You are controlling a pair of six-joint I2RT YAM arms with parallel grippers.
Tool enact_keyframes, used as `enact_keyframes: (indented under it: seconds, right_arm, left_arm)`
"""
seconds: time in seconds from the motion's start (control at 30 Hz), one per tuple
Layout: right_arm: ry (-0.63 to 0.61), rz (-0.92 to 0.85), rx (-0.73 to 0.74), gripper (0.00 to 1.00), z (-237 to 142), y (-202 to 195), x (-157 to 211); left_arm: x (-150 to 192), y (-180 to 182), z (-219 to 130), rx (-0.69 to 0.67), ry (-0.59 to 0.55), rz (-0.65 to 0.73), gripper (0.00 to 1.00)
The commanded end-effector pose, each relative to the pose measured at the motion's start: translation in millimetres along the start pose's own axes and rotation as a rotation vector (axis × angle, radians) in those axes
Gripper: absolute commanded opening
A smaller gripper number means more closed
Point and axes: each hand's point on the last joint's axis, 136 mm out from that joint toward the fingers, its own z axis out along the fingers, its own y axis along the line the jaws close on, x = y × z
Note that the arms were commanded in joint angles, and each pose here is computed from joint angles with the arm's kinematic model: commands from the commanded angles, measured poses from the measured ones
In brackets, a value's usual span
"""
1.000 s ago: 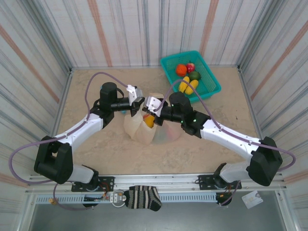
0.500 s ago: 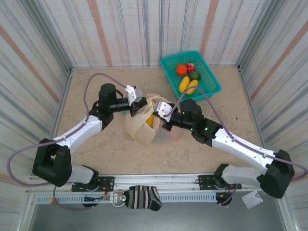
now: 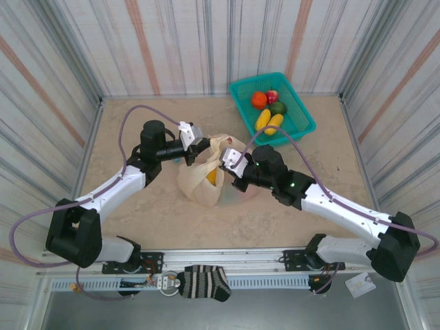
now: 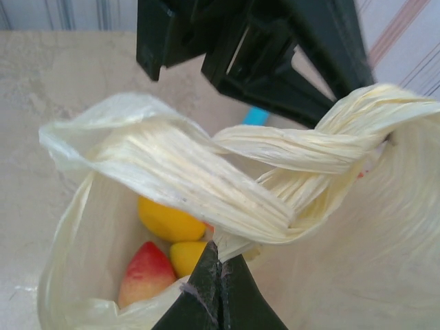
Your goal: Place the fake fruits into the plastic bag and tie a complex knot
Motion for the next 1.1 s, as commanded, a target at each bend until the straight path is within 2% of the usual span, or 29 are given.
enact_keyframes:
  seconds: [0.0, 0.13, 0.37, 0.63, 0.73, 0.9, 1.07]
  right_arm:
    - [0.078, -0.023, 0.005, 0.00, 3.5, 2.4, 4.8]
    - [0.090, -0.011, 0.018, 0.00, 1.3, 1.0, 6.0]
    - [0.062, 0.073, 0.079, 0.00, -22.2, -4.4, 10.0]
    - [0.103, 0.258, 0.256, 0.00, -38.9, -35.0, 37.3]
    - [0.110, 0.311, 0.343, 0.00, -46.3, -52.9, 44.6]
    - [0.095, 0.374, 0.440, 0.00, -54.0, -70.4, 47.1]
    - [0.044, 0.490, 0.507, 0.00, -69.8, -81.8, 47.8]
  left_arm:
    - [-13.5, 4.4, -5.6, -0.042, -0.029, 0.050, 0.00]
    - [-12.4, 13.8, -8.9, -0.110, -0.013, 0.065, 0.00]
    - [-8.8, 43.9, -21.2, -0.313, 0.032, 0.093, 0.00]
    - [-15.0, 43.1, -25.9, -0.326, 0.034, 0.128, 0.00]
    - [-21.1, 35.2, -24.3, -0.312, 0.091, 0.179, 0.00]
    - [-30.1, 56.2, -41.9, -0.489, 0.146, 0.161, 0.00]
    - [-8.5, 88.5, -70.5, -0.752, 0.197, 0.011, 0.00]
